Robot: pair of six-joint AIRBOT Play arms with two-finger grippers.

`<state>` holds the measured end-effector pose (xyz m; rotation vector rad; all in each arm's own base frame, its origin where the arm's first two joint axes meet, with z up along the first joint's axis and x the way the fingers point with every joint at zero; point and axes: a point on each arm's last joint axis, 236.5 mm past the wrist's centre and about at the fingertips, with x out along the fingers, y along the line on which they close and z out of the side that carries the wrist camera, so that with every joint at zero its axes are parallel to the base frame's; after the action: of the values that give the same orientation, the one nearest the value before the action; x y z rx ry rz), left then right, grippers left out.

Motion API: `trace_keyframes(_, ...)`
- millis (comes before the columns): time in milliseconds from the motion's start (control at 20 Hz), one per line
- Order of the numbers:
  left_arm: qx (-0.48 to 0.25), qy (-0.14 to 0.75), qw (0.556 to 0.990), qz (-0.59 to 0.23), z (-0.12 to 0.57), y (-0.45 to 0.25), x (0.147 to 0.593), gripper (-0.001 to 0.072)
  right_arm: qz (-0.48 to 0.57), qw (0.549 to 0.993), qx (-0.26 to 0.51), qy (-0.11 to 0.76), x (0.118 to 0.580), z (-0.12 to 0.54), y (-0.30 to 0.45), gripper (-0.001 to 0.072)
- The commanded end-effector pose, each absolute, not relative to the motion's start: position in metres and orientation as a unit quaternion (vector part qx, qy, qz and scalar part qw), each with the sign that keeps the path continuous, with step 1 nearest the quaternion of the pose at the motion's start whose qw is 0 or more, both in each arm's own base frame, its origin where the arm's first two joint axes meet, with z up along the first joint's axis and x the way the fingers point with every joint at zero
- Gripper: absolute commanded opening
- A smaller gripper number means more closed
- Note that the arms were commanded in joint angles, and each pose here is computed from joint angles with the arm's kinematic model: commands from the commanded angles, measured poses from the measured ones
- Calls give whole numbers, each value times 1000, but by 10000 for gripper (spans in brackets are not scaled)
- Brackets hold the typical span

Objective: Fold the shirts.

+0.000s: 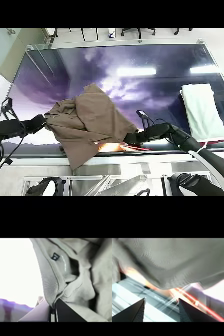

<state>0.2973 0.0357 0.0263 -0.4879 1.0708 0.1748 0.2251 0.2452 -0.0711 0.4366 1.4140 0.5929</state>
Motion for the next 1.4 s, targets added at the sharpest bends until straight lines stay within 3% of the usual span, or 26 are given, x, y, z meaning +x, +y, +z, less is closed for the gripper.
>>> trace_keyframes(0,-219,501,831,105,29,64,286,22,247,710,226,619,250,-49,219,471)
trace_keyframes(250,-214,485,839,119,32,81,288,22,178,738,272,592,294,-57,142,474)
trace_keyframes(300,-208,481,844,117,33,82,291,22,178,734,270,598,294,-63,142,531)
trace_keyframes(500,-203,465,853,119,38,86,298,22,181,699,276,634,284,-93,165,543)
trace_keyframes(900,-202,461,856,120,39,87,299,22,251,647,212,687,258,-119,252,517)
trace_keyframes(950,-201,461,856,120,39,87,299,22,259,645,206,688,258,-117,262,467)
trace_keyframes(1000,-202,462,856,120,39,87,299,22,267,643,202,688,259,-114,272,299)
trace_keyframes(1050,-202,462,855,120,39,87,299,22,277,646,198,683,262,-108,278,83)
trace_keyframes(1100,-204,461,856,119,39,86,299,22,285,651,198,675,268,-100,283,22)
trace_keyframes(1250,-234,406,881,67,86,60,317,22,319,688,209,617,309,-35,288,21)
trace_keyframes(1350,-238,327,914,16,167,40,329,22,345,746,222,525,355,59,270,21)
